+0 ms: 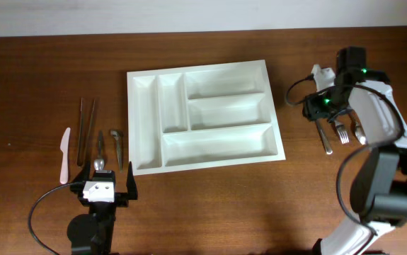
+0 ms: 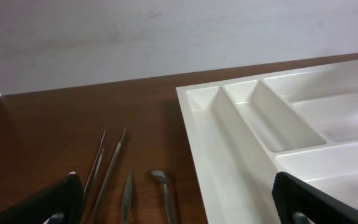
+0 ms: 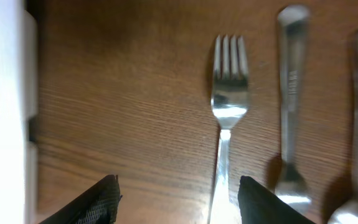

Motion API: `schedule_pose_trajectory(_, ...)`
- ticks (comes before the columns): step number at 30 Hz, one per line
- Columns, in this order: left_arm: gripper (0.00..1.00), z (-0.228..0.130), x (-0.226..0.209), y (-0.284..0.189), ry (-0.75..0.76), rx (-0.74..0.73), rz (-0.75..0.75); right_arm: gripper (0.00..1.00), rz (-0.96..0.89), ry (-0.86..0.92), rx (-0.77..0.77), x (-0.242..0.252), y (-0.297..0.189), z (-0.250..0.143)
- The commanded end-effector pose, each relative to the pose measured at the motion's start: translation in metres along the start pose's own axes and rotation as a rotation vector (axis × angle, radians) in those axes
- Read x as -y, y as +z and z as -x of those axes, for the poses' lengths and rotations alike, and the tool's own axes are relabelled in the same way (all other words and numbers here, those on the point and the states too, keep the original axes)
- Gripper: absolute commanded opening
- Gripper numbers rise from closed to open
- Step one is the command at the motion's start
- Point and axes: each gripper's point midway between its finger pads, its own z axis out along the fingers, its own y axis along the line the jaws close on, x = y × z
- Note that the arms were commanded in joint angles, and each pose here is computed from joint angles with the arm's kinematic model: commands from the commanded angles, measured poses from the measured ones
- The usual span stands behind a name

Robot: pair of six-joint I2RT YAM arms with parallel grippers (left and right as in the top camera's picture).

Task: Pack container
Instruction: 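Move the right gripper over the forks and grasp a silver fork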

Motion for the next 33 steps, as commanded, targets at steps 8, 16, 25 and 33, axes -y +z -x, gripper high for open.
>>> schedule_pose_trajectory(8,0.99,-0.002,0.0,0.0,0.017,0.001,0.006,0.58,-0.037,-0.032,-0.05,0.013,0.039,0.0)
schedule_pose_trajectory(16,0.99,-0.002,0.0,0.0,0.017,0.001,0.006,0.57,-0.094,-0.035,-0.025,0.026,0.046,0.009)
schedule_pose_trajectory(25,0.99,-0.002,0.0,0.0,0.017,0.0,0.005,0.57,-0.121,-0.027,-0.032,0.036,0.06,0.008)
schedule_pose_trajectory(33,0.99,-0.002,0.0,0.0,0.017,0.001,0.006,0.43,-0.107,-0.021,-0.062,0.037,0.079,0.002)
